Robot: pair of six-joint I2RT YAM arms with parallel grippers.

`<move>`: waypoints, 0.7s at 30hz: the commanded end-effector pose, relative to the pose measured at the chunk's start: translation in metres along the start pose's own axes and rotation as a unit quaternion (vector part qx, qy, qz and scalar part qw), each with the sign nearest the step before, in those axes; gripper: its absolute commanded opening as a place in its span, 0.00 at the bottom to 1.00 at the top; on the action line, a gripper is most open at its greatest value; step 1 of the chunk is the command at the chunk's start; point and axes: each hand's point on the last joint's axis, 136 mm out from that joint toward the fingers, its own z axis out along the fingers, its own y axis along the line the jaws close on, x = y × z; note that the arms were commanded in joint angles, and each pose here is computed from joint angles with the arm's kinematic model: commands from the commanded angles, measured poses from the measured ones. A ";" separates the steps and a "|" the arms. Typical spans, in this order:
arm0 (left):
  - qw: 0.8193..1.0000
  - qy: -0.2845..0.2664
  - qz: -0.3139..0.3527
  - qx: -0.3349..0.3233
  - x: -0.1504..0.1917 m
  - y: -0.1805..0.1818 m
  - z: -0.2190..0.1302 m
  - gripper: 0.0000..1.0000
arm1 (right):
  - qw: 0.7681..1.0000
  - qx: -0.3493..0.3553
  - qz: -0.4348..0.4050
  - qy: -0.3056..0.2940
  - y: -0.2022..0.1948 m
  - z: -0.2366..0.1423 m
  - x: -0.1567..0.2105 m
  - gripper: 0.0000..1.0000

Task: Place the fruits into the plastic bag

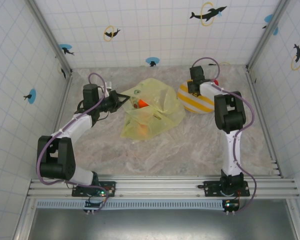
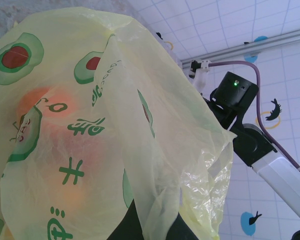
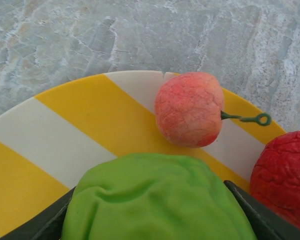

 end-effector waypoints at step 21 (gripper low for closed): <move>1.000 0.000 0.005 0.005 -0.001 -0.001 -0.001 0.00 | 0.916 -0.336 0.062 -0.212 0.057 -0.269 -0.001 0.52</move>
